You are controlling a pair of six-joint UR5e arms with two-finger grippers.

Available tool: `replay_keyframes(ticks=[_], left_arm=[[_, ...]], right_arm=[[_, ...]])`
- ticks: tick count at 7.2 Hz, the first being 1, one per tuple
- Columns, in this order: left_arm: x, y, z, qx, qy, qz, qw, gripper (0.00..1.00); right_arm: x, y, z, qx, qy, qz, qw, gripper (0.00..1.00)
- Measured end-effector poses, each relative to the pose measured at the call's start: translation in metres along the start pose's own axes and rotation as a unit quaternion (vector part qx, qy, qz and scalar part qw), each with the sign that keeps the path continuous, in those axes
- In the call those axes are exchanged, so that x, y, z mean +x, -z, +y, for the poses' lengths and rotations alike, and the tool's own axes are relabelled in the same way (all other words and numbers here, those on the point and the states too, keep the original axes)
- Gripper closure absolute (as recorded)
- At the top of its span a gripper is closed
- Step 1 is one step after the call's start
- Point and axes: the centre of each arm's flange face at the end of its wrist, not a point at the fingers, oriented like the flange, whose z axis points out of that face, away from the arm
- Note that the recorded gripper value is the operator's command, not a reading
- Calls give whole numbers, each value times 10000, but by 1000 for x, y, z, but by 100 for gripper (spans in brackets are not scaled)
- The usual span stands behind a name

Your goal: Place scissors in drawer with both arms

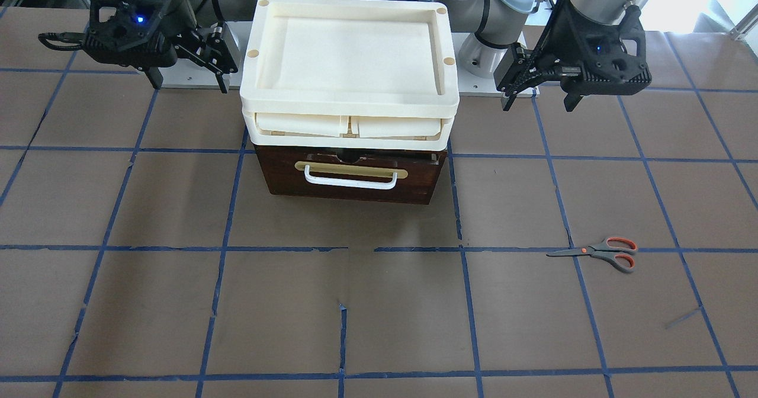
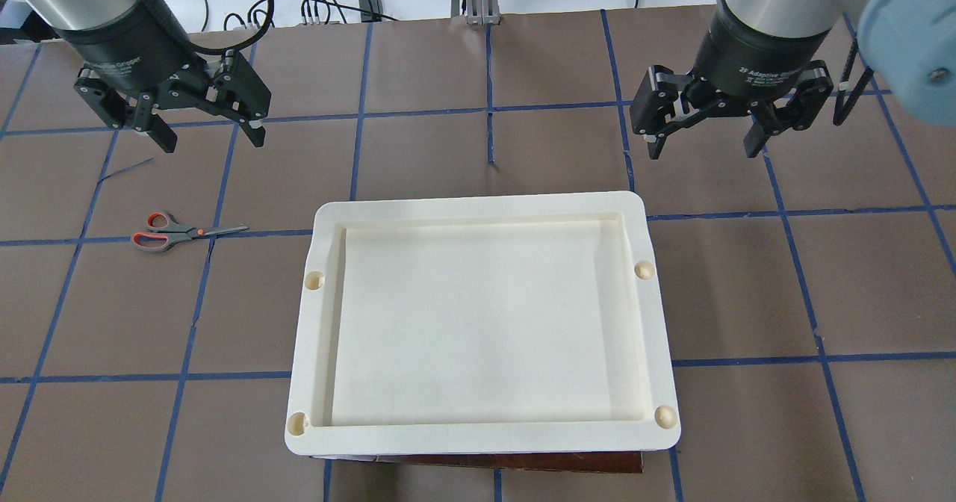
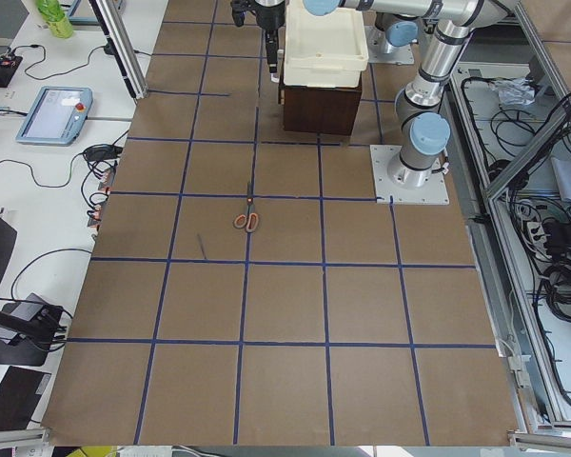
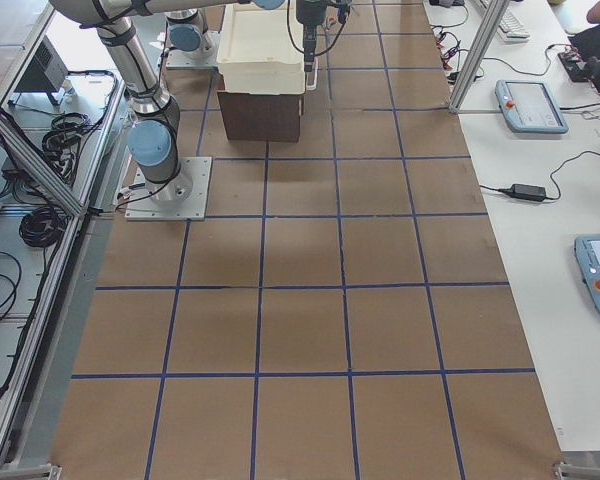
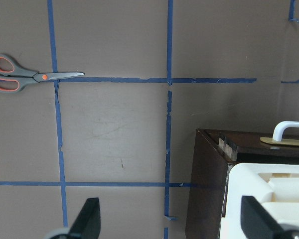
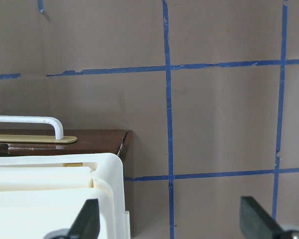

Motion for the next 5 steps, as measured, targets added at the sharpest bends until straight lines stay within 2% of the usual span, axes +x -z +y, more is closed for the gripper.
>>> replay_keyframes(ticks=[5], left_arm=[[0,-1,0,-15,-2,-3,10000,0]], right_arm=[[1,4,3,11,-6,-3,10000,0]])
